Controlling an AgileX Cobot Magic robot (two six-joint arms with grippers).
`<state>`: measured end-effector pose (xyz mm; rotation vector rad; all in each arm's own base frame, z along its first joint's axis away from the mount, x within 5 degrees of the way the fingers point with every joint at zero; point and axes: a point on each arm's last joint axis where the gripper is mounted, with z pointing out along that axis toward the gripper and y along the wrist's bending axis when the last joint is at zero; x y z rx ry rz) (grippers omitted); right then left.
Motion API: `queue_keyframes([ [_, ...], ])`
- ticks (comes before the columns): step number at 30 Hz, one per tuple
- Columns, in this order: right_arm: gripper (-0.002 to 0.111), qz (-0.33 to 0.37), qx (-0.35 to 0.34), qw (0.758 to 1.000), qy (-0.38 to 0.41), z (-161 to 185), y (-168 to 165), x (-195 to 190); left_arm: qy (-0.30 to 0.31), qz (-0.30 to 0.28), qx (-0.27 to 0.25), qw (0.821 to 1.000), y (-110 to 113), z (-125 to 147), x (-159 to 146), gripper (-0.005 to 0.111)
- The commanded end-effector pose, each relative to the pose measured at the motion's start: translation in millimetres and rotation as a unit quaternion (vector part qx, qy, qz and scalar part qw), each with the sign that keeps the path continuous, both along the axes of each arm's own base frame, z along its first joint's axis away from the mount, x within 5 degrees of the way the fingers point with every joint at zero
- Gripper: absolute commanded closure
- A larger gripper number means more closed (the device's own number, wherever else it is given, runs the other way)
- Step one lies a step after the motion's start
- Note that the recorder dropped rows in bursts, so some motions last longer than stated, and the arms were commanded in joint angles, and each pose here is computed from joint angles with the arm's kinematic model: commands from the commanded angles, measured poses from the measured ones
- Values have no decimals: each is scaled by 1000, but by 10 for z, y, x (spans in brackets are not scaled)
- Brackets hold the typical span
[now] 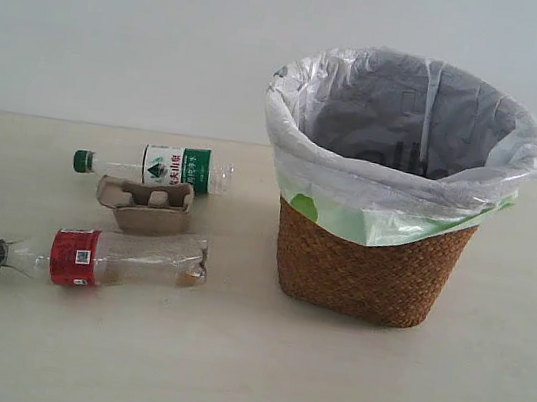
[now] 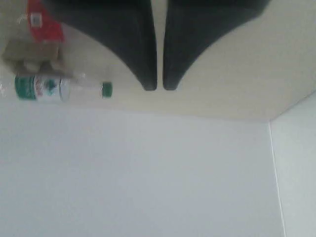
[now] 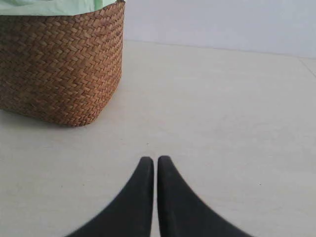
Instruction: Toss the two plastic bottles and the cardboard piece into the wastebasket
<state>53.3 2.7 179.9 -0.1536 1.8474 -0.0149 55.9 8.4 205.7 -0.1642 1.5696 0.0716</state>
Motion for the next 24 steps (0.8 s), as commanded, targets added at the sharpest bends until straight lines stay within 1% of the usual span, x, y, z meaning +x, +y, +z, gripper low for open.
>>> queue_keyframes([
  [1, 108, -2, 1, 1000, -5, 8, -2, -2, -132, -1, -44, 990, 7, 214, -28, 103],
  [3, 108, -2, 0, 1000, -5, 9, -2, -2, -212, -15, -108, 971, 11, 337, -69, 103],
  [4, 108, -2, 0, 1000, -5, 9, -2, -2, -259, -30, -155, 953, 11, 405, -100, 103],
  [5, 108, -2, 0, 1000, -5, 9, -2, -2, -287, -42, -181, 940, 10, 446, -123, 103],
  [7, 108, -2, 0, 1000, -5, 9, -2, -2, -340, -68, -216, 913, 3, 530, -176, 103],
  [9, 108, -2, 0, 1000, -5, 9, -2, -2, -371, -84, -233, 895, 0, 576, -212, 103],
  [10, 108, -2, 0, 1000, -5, 9, -2, -2, -376, -89, -240, 890, -1, 600, -221, 103],
  [12, 108, -2, 0, 1000, -5, 9, -2, -2, -371, -90, -242, 892, -9, 701, -236, 103],
  [15, 108, -2, 0, 1000, -5, 9, -2, -2, -332, -89, -204, 917, -48, 893, -206, 103],
  [16, 108, -2, 0, 1000, -5, 9, -2, -2, -313, -88, -175, 929, -67, 965, -182, 103],
  [18, 108, -2, 0, 1000, -5, 9, -2, -2, -292, -86, -142, 942, -82, 1127, -137, 103],
  [24, 108, -2, 0, 1000, -5, 9, -2, -2, -227, -88, -120, 962, -85, 1522, 104, 103],
])
